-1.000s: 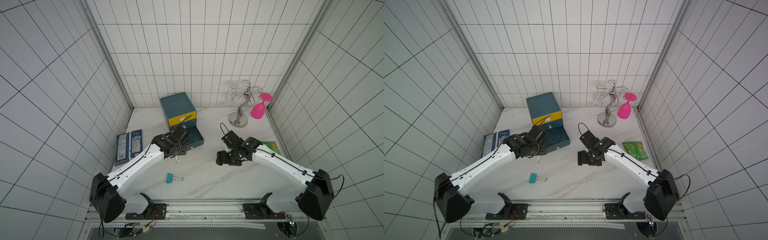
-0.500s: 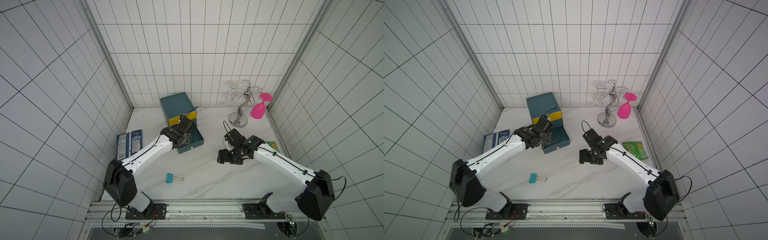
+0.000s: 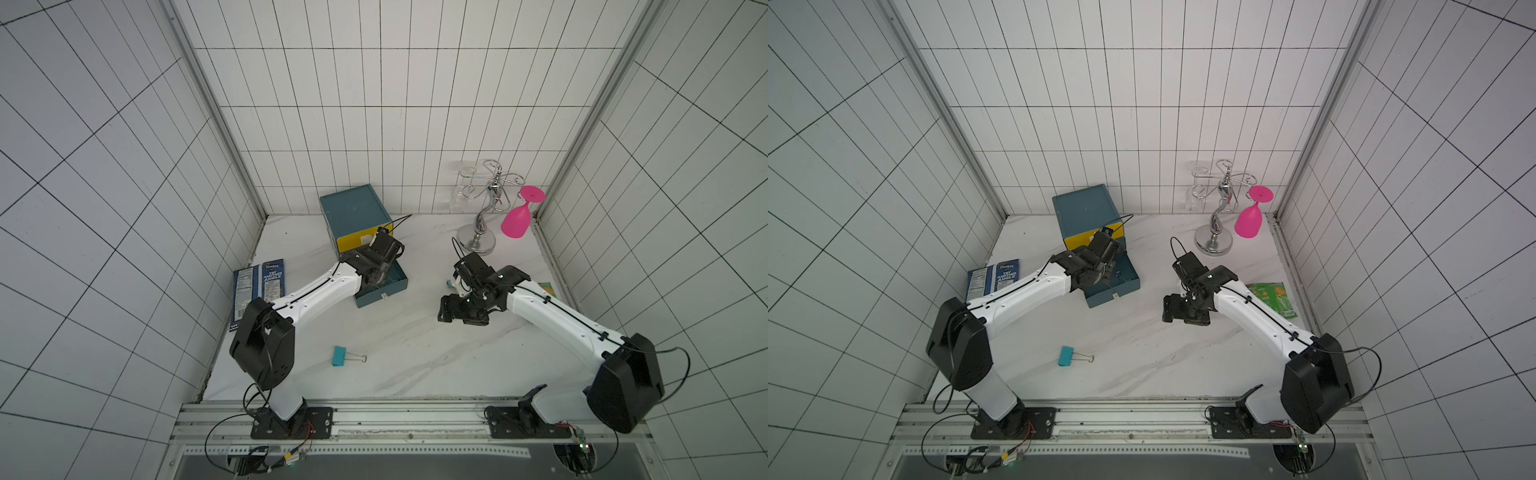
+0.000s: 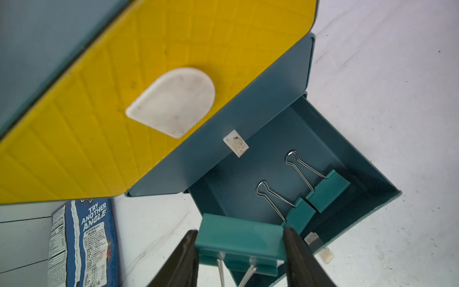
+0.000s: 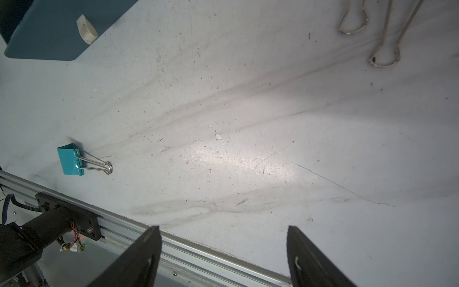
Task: Put the binder clips in the drawer according to color
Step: Place the binder clip in the drawer.
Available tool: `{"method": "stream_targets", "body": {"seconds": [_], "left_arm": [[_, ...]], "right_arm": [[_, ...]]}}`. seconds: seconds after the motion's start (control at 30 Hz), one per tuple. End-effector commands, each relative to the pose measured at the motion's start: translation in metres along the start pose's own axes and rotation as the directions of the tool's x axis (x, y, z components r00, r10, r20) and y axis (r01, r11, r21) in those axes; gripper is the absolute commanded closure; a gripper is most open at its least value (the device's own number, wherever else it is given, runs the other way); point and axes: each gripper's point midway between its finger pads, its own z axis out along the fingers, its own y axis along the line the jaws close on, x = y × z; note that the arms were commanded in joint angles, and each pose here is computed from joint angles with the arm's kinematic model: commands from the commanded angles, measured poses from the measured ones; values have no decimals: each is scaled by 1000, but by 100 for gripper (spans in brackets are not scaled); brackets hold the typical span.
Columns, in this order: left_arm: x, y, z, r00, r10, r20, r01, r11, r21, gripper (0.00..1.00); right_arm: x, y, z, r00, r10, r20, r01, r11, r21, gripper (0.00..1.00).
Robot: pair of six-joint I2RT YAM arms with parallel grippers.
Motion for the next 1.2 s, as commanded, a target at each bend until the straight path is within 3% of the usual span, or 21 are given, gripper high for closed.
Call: {"method": "stream_targets", "body": {"seconds": [0.0,0.1,0.2,0.57,0.93,1.17], "left_arm": [[-25,-2,-1,998,8,68,-7,1000,-16,45],[-31,-3,2,997,9,71,-8,1000,-19,37],[-34,-5,3,997,7,74,-7,1000,-11,34],[-25,2,-21,993,-100,54,98,994,39,33],[39,33,-64,950,-306,-68,309,950,35,33],[101,47,-81,867,-453,-206,464,886,5,34]], "right_arm": [[-6,2,-6,1000,-9,0,9,1000,-9,19],[-9,1,-6,1000,-5,-1,5,1000,-8,19],[-13,0,-6,1000,0,3,0,1000,-8,19],[-17,3,-3,1000,-14,-12,14,1000,-19,19],[-24,11,0,998,-53,-18,53,998,-21,21],[-9,40,14,980,-185,-69,186,983,-2,21]]}}
